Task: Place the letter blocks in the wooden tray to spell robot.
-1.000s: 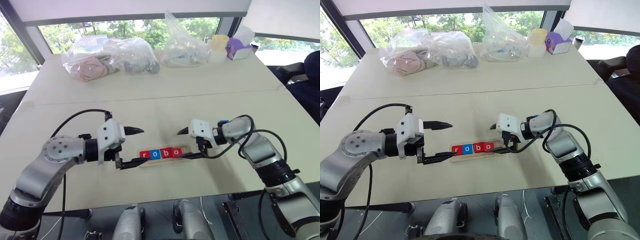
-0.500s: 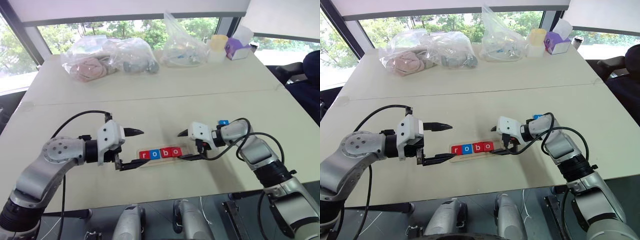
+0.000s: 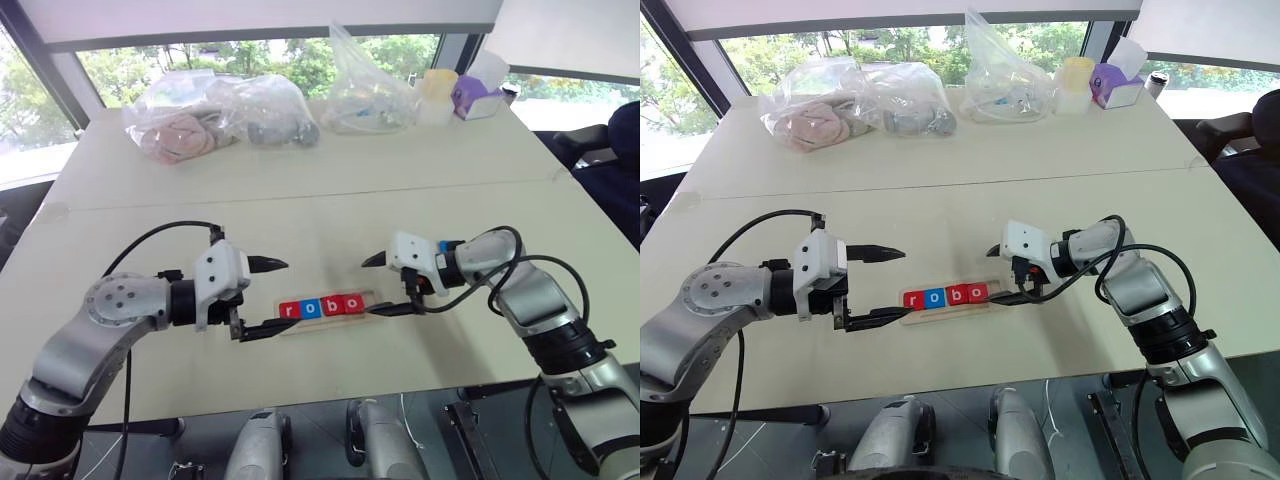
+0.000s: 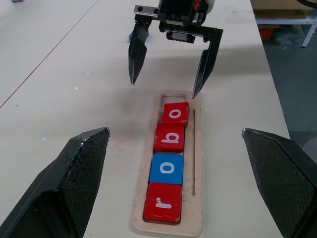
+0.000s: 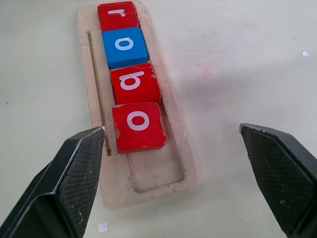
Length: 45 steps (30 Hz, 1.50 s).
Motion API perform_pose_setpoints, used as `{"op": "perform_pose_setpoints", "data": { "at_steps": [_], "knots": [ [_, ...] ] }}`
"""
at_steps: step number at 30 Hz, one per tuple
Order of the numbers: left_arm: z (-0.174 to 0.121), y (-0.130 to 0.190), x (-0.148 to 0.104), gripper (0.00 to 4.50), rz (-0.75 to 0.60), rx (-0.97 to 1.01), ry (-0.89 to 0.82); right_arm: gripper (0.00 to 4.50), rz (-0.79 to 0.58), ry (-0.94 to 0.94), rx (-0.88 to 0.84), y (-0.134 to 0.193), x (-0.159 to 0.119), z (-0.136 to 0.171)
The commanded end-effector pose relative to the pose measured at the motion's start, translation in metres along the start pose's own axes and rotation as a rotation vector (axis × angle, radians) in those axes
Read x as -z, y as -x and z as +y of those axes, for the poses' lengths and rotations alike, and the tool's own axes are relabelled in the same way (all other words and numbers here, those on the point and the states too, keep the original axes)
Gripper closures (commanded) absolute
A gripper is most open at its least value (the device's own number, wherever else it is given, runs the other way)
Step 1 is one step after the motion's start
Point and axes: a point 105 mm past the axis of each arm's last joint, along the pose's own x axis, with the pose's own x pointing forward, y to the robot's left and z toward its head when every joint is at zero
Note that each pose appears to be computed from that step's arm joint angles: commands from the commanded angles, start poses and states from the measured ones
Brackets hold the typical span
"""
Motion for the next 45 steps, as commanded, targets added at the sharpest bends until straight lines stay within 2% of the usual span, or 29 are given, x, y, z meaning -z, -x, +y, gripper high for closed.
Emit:
{"op": "perform_pose_setpoints", "data": {
  "at_steps": [1, 18, 34, 40, 45],
  "knots": [
    [0.002, 0.001, -0.009, 0.0, -0.027, -0.005, -0.039, 0.05, -0.014, 0.031, -0.002, -0.001, -0.007, 0.0],
    [-0.001, 0.005, -0.009, 0.0, -0.02, -0.015, -0.03, 0.05, -0.022, 0.056, 0.033, -0.017, -0.002, -0.007],
    [0.0, 0.002, -0.01, 0.0, -0.026, -0.01, -0.033, 0.05, -0.088, 0.017, 0.033, 0.002, -0.025, -0.001],
    [0.0, 0.001, -0.01, 0.0, -0.029, -0.007, -0.033, 0.05, -0.026, 0.033, 0.142, 0.008, -0.007, -0.018],
    [0.001, 0.001, -0.011, 0.0, -0.031, -0.005, -0.036, 0.05, 0.015, 0.054, 0.167, 0.004, 0.007, -0.023]
  ]
}}
